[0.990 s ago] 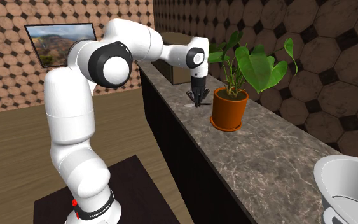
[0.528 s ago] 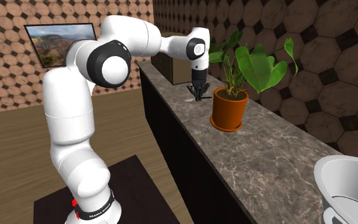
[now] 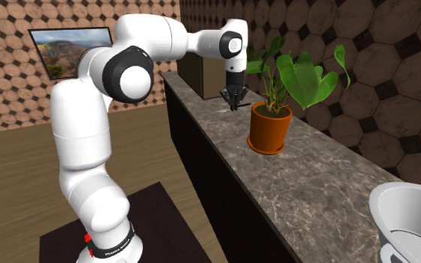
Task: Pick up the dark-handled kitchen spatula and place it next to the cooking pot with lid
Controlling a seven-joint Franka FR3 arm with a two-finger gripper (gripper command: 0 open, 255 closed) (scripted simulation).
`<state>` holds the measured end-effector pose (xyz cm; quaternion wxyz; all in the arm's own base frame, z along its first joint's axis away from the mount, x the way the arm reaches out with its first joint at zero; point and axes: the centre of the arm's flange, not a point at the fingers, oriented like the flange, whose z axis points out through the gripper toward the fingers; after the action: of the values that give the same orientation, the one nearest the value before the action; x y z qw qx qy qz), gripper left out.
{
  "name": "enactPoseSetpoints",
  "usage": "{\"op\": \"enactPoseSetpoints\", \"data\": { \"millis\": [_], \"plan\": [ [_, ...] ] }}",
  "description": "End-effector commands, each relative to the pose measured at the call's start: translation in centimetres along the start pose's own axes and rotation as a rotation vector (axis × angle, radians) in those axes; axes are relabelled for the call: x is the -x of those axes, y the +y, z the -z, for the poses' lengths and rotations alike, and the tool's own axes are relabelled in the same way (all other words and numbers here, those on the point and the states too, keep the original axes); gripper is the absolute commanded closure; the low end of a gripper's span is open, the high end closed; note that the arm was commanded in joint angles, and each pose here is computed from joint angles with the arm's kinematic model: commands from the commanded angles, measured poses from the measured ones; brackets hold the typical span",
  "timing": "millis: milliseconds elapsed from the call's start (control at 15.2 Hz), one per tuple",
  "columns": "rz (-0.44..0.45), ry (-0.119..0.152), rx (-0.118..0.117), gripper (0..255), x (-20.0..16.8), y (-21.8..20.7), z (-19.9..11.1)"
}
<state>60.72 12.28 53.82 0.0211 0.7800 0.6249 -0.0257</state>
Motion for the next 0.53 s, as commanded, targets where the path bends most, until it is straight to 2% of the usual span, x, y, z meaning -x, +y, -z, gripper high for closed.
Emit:
{"op": "enactPoseSetpoints", "data": {
  "millis": [0,462],
  "plan": [
    [0.0,0.0,0.0,255,0.0,0.0,0.6],
    [0.0,0.0,0.0,255,9.0,1.8,0.0]
  ]
}}
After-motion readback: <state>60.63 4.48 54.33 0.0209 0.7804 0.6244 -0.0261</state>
